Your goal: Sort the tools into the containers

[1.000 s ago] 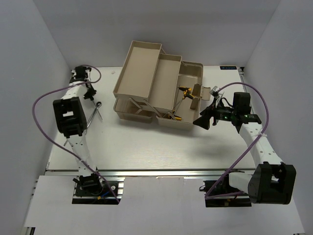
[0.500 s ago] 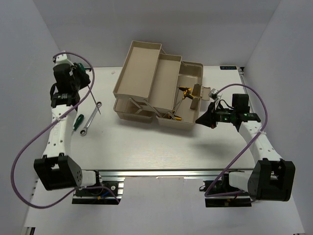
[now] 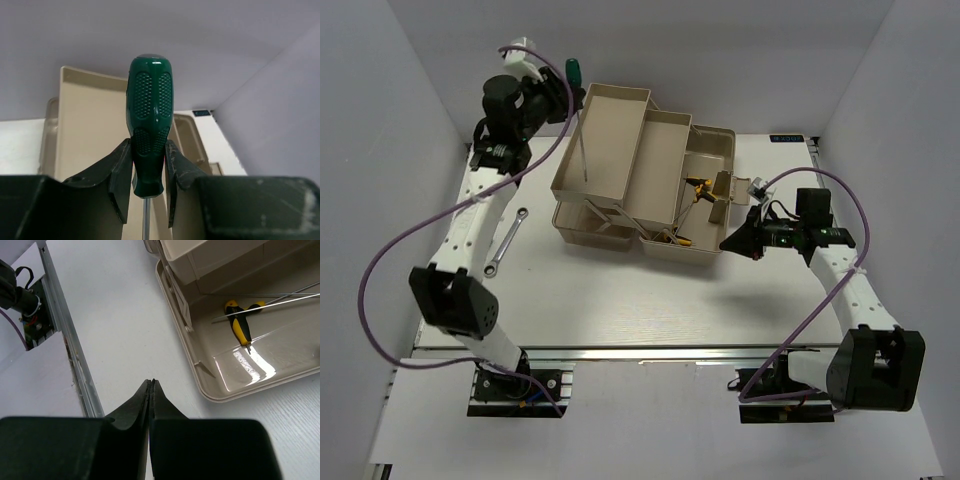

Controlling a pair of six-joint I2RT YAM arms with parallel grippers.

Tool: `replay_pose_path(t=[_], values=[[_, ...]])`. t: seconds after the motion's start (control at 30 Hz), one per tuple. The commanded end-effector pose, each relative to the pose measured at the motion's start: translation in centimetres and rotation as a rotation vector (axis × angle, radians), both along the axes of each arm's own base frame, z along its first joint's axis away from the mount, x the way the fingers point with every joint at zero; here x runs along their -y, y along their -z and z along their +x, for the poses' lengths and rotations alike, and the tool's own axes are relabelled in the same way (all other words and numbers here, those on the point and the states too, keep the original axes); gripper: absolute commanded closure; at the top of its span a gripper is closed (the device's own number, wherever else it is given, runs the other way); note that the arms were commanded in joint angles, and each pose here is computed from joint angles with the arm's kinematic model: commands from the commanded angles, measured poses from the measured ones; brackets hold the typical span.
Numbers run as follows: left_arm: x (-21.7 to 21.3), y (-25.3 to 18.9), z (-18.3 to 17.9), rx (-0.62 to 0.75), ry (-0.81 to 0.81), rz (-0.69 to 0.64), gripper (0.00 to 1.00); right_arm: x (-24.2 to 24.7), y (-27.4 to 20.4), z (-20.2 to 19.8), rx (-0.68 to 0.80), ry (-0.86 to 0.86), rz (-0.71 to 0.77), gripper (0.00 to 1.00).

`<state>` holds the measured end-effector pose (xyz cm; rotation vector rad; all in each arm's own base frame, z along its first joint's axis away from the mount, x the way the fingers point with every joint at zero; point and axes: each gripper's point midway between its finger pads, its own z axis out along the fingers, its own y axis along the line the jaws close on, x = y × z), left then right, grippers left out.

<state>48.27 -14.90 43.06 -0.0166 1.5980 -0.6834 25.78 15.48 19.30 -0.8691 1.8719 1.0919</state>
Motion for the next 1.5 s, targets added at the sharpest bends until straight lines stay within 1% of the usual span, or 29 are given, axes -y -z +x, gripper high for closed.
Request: replay_pose_path(t=[0.0, 0.13, 0.23, 0.27, 0.33, 0.37, 0.4, 0.47, 0.57, 0.6, 0.63, 0.7, 0.77, 0.83, 0.87, 0.9, 0.93, 0.97, 1.0, 1.03, 1.07, 1.1, 1.13, 1.17, 1.23, 1.27, 1.33, 1.37, 1.47], values=[[0.8, -4.2, 1.8, 0.105, -0.002, -0.079, 1.0, -0.2, -1.3, -0.8, 0.054, -0.015, 0.017, 1.0], [3.7, -1.3, 5.4, 0.044, 0.031, 0.008, 1.0, -0.3, -0.6, -1.7, 0.035, -0.008, 0.028, 1.0], [5.6, 3.5, 8.0, -0.07, 0.067, 0.1, 0.99, -0.2, -0.8, -1.9, 0.043, -0.004, 0.029, 1.0], [5.9, 4.6, 8.2, -0.095, 0.075, 0.11, 0.94, -0.2, -0.9, -1.9, 0.047, -0.003, 0.028, 1.0], [6.4, 6.2, 8.4, -0.135, 0.095, 0.118, 0.82, -0.2, -0.9, -1.8, 0.055, 0.0, 0.022, 0.93], [6.6, 7.1, 8.4, -0.156, 0.101, 0.124, 0.66, -0.2, -1.1, -1.8, 0.061, -0.001, 0.023, 0.89], [6.9, 7.7, 8.3, -0.167, 0.112, 0.128, 0.58, -0.1, -1.1, -1.7, 0.06, 0.001, 0.019, 0.83], [7.2, 7.4, 8.0, -0.154, 0.119, 0.124, 0.45, -0.1, -1.4, -1.5, 0.067, 0.003, 0.017, 0.82], [6.6, 4.8, 7.4, -0.11, 0.091, 0.113, 0.37, -0.1, -1.5, -1.2, 0.065, 0.0, 0.015, 0.8], [6.3, 2.2, 6.7, -0.063, 0.083, 0.105, 0.36, -0.1, -1.6, -1.1, 0.066, -0.002, 0.016, 0.79], [5.9, 1.4, 6.3, -0.056, 0.071, 0.109, 0.36, -0.1, -1.7, -1.0, 0.072, -0.003, 0.015, 0.78], [4.9, -0.5, 5.5, -0.02, 0.03, 0.123, 0.32, -0.1, -1.7, -0.8, 0.074, -0.002, 0.014, 0.73], [3.5, -2.2, 3.9, -0.003, -0.001, 0.142, 0.33, -0.1, -1.7, -0.8, 0.075, -0.004, 0.013, 0.69], [1.3, -0.9, 3.3, -0.066, -0.07, 0.159, 0.59, -0.1, -1.7, -0.8, 0.082, -0.006, 0.011, 0.68], [-0.2, -1.0, 1.5, -0.106, -0.101, 0.147, 0.72, -0.2, -1.7, -0.9, 0.097, -0.013, 0.005, 0.67], [-1.5, -0.1, 0.8, -0.147, -0.138, 0.14, 0.93, -0.2, -1.7, -0.9, 0.107, -0.015, -0.004, 0.67], [-4.3, 5.2, 0.5, -0.282, -0.207, 0.15, 0.97, -0.2, -1.6, -0.8, 0.121, -0.019, -0.014, 0.67], [-6.0, 4.0, -2.3, -0.273, -0.246, 0.091, 0.98, -0.4, -1.6, -0.9, 0.152, -0.037, -0.028, 0.7], [-7.4, 5.6, -3.6, -0.306, -0.28, 0.068, 0.98, -0.5, -1.6, -0.8, 0.173, -0.042, -0.047, 0.73], [-10.8, 7.3, -4.7, -0.34, -0.357, 0.03, 0.98, -0.7, -1.5, -0.9, 0.187, -0.055, -0.058, 0.77], [-12.0, 12.9, -6.6, -0.454, -0.394, 0.002, 0.93, -0.8, -1.6, -0.9, 0.209, -0.063, -0.068, 0.86], [-14.3, 12.5, -9.0, -0.432, -0.459, -0.022, 0.84, -1.2, -1.6, -1.0, 0.231, -0.084, -0.079, 0.9], [-16.9, 14.6, -10.4, -0.479, -0.535, -0.031, 0.64, -1.4, -1.6, -0.9, 0.244, -0.091, -0.085, 0.94], [-18.1, 18.4, -12.1, -0.56, -0.572, -0.016, 0.55, -2.0, -1.5, -1.2, 0.25, -0.111, -0.091, 0.97], [-20.9, 20.9, -14.2, -0.609, -0.644, -0.008, 0.4, -2.5, -1.4, -1.3, 0.262, -0.127, -0.091, 0.97], [-22.0, 23.6, -15.4, -0.661, -0.69, 0.042, 0.32, -3.0, -1.4, -1.3, 0.271, -0.14, -0.086, 0.95], [-23.4, 25.1, -15.9, -0.665, -0.727, 0.096, 0.29, -3.3, -1.4, -1.3, 0.261, -0.139, -0.071, 0.89], [-24.1, 26.1, -16.1, -0.677, -0.741, 0.141, 0.28, -3.5, -1.5, -1.2, 0.265, -0.139, -0.064, 0.83], [-26.2, 30.2, -16.2, -0.754, -0.769, 0.192, 0.27, -3.6, -1.5, -1.6, 0.253, -0.137, -0.053, 0.73]])
